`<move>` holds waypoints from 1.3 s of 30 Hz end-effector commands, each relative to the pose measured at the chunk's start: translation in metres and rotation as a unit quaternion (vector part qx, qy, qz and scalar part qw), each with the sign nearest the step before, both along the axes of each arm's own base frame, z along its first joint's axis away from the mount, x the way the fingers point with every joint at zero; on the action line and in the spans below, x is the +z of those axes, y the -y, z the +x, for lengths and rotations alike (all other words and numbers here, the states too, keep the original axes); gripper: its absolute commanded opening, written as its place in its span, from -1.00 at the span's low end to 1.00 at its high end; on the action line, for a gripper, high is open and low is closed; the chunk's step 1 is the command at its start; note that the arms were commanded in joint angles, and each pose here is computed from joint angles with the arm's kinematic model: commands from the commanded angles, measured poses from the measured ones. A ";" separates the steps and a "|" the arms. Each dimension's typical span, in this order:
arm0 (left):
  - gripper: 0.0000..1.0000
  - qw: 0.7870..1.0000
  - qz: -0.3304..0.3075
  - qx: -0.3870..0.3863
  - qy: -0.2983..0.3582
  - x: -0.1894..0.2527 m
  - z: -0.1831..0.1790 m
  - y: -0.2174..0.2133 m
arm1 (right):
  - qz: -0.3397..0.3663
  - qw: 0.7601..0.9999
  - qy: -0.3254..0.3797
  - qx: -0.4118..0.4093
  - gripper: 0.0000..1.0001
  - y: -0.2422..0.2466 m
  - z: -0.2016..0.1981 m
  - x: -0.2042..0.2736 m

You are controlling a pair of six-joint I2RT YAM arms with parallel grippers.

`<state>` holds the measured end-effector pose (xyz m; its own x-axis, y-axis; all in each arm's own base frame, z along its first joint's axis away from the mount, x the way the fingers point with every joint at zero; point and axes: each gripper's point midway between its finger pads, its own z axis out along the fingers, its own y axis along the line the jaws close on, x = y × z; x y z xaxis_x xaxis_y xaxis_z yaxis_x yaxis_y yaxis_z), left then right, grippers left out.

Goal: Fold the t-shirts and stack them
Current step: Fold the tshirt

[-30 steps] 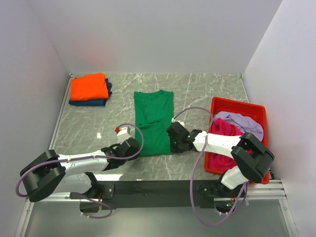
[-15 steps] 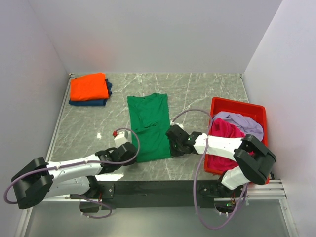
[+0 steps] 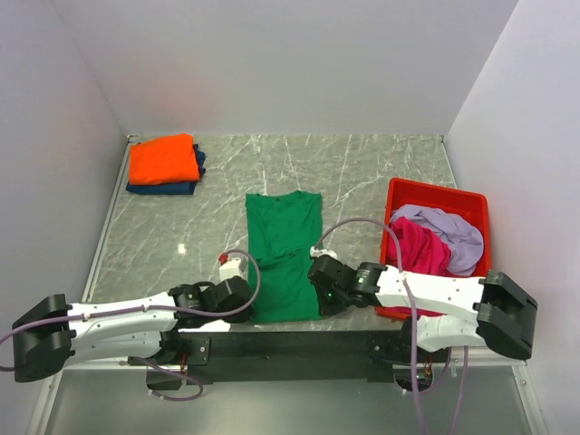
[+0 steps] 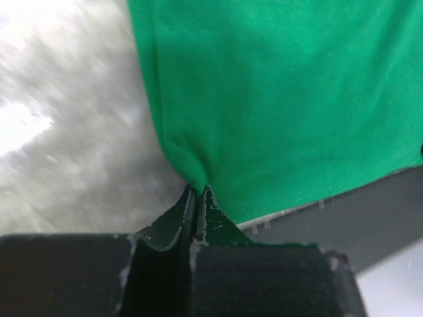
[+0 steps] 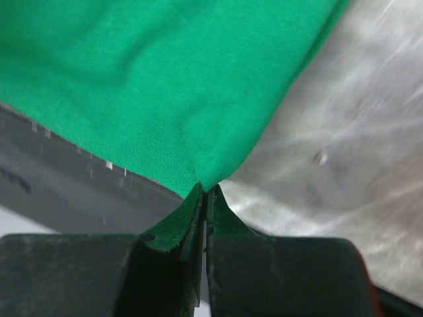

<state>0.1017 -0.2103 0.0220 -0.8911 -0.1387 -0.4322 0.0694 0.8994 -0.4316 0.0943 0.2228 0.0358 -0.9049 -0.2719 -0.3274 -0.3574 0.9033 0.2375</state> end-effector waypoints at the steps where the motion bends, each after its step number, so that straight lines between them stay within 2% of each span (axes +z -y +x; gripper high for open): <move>1: -0.99 0.998 -0.013 -0.063 -0.024 0.012 -0.024 0.009 | -0.025 0.999 -0.025 0.027 -1.00 0.020 -0.028 0.003; 6: -0.99 0.987 -0.041 -0.150 -0.041 0.029 -0.056 0.023 | 0.022 0.994 -0.066 0.090 -1.00 0.015 -0.063 0.023; 13: -0.99 0.971 -0.111 -0.209 -0.033 0.077 -0.084 0.040 | 0.065 0.990 -0.035 0.116 -1.00 0.013 -0.072 0.069; 19: -0.99 0.975 -0.167 -0.141 0.033 0.121 -0.056 0.046 | 0.095 0.992 0.037 0.071 -1.00 0.012 -0.046 0.110; 26: -0.99 0.982 -0.148 -0.059 0.100 0.130 -0.015 0.050 | 0.082 0.987 0.134 0.016 -1.00 0.008 0.011 0.136; 29: -0.99 0.980 -0.149 -0.039 0.130 0.140 0.009 0.054 | 0.072 0.986 0.153 -0.004 -1.00 0.009 0.038 0.136; 32: -0.99 0.981 -0.144 -0.027 0.131 0.132 0.033 0.055 | 0.058 0.983 0.170 -0.026 -1.00 0.015 0.061 0.135; 39: -0.99 0.981 -0.127 -0.015 0.146 0.128 0.064 0.054 | 0.055 0.981 0.180 -0.037 -1.00 0.015 0.092 0.131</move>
